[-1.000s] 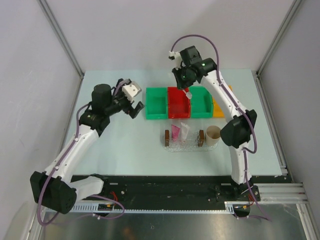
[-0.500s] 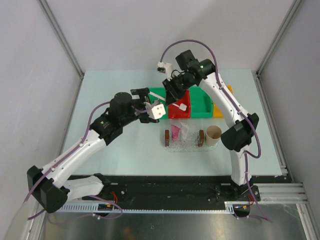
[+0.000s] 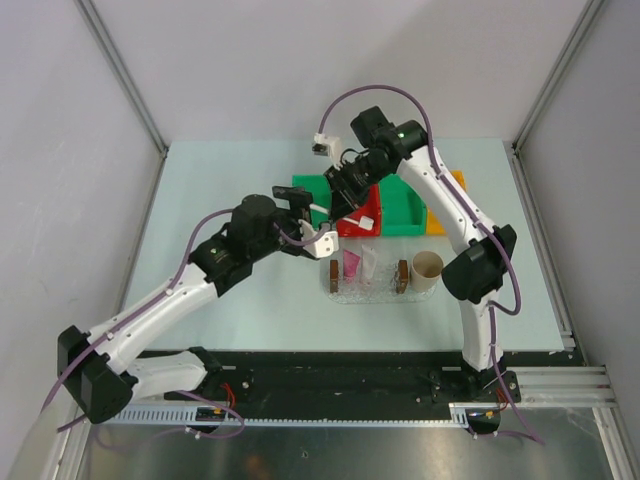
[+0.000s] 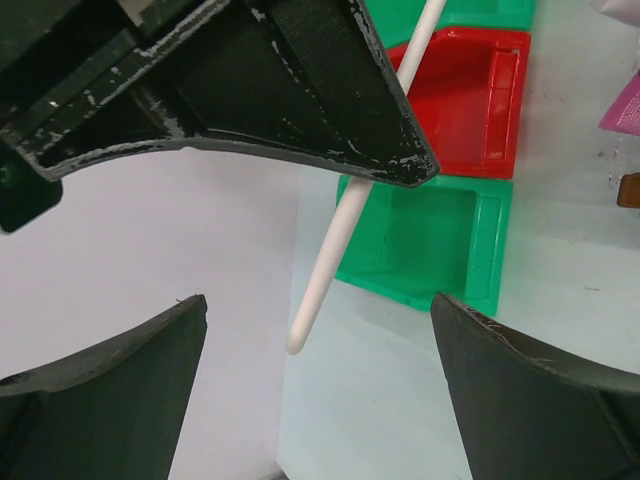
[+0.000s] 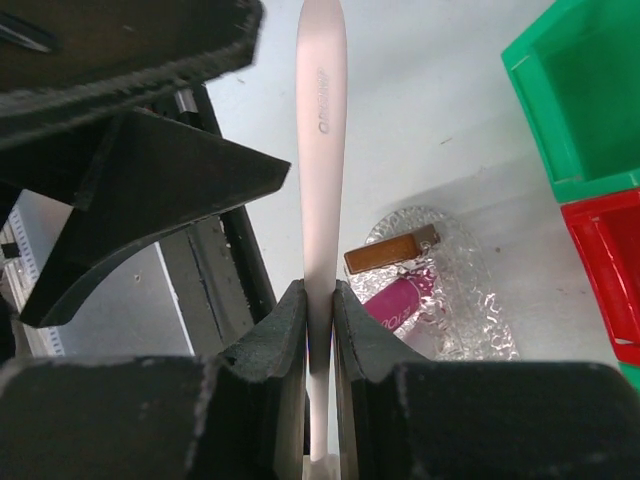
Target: Prepare toiletry sets of a toothbrush and toothpaste on the tray
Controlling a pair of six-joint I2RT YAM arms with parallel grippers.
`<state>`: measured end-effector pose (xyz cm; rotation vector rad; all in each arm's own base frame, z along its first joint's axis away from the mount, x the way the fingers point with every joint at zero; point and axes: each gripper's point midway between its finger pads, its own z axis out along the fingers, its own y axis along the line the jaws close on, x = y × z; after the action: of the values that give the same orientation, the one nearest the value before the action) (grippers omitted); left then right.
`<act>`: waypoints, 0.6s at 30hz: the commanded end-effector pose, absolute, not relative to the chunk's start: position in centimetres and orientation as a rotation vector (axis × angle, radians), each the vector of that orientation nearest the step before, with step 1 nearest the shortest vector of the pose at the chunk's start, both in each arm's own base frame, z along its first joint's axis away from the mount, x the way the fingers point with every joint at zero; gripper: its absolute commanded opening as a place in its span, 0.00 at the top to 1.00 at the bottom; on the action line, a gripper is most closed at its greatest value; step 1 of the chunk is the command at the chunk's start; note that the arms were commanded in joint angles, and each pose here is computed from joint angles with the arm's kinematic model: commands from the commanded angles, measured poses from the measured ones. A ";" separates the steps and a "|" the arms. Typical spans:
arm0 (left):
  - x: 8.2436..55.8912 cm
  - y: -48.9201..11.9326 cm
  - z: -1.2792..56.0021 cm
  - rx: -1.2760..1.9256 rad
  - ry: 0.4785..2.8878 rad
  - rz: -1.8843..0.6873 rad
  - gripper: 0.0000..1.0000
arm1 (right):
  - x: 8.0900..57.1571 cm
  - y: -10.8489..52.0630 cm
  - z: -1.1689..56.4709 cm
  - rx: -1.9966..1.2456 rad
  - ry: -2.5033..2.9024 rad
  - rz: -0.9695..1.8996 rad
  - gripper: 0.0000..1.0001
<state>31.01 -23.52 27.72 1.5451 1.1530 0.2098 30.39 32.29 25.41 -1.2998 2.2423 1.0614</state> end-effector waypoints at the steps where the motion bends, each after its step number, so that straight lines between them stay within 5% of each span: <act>1: 31.1 -24.1 27.6 1.577 1.110 0.231 0.03 | 28.0 32.2 27.3 -1.352 2.187 1.145 1.00; 7: 31.0 -24.8 27.0 1.598 1.105 0.200 0.11 | 27.1 32.4 27.4 -1.379 2.172 1.209 1.00; 18: 31.2 -25.1 25.6 1.630 1.120 0.192 0.42 | 25.7 32.4 27.5 -1.425 2.154 1.259 1.00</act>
<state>31.34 -24.39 25.55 1.6185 1.1528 0.2033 28.52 33.29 25.23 -1.3874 2.1749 1.1976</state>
